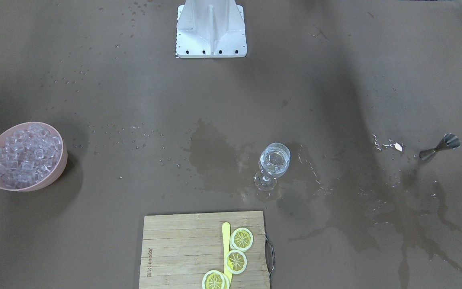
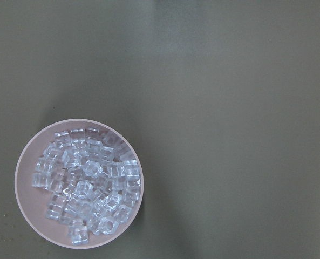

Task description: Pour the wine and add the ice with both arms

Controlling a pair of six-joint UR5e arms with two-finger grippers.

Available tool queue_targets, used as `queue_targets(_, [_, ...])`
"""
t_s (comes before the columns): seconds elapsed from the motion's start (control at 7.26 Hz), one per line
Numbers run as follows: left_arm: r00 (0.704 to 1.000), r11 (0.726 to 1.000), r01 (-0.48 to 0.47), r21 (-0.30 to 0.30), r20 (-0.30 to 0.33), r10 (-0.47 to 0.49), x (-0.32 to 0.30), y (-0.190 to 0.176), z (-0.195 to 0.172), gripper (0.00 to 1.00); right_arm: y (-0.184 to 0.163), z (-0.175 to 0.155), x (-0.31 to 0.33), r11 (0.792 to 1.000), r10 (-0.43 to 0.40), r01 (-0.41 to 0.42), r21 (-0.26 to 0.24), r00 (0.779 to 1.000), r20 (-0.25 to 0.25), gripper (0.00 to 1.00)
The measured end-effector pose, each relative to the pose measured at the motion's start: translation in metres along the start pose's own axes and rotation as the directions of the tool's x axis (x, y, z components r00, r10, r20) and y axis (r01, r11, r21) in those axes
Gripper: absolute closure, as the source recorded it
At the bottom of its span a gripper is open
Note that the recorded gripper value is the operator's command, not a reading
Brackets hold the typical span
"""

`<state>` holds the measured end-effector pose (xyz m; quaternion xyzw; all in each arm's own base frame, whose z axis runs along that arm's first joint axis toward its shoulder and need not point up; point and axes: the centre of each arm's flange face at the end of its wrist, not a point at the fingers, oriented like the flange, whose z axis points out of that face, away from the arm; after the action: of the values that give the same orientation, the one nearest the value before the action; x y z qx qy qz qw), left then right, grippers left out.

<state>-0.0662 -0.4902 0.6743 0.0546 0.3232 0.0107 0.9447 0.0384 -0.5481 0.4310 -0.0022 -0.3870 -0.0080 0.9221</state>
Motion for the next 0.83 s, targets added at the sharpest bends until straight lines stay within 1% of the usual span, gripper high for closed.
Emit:
queue_targets(0.14, [1.0, 1.0, -0.006, 0.029, 0.012, 0.005, -0.003, 0.005, 0.002, 0.02, -0.001, -0.003, -0.003, 1.0, -0.003, 0.003, 0.005, 1.0, 0.0, 0.0])
queue_targets(0.28, [1.0, 0.997, 0.018, 0.071, 0.018, -0.019, -0.006, 0.009, 0.005, 0.01, -0.003, -0.005, -0.006, 1.0, -0.003, 0.003, 0.009, 1.0, 0.001, 0.0])
queue_targets(0.41, [0.998, 0.993, 0.059, 0.103, 0.013, -0.061, -0.007, 0.01, 0.006, 0.01, -0.005, -0.004, -0.009, 1.0, -0.006, 0.006, 0.007, 1.0, -0.002, 0.0])
queue_targets(0.69, [0.992, 0.979, 0.127, 0.161, -0.006, -0.128, 0.0, 0.013, -0.006, 0.01, -0.01, -0.008, -0.023, 1.0, -0.021, 0.021, 0.013, 1.0, -0.002, 0.0])
queue_targets(0.83, [0.985, 0.966, 0.171, 0.196, -0.026, -0.169, 0.0, 0.025, -0.006, 0.01, -0.013, -0.012, -0.032, 1.0, -0.007, 0.007, 0.019, 1.0, -0.001, 0.0])
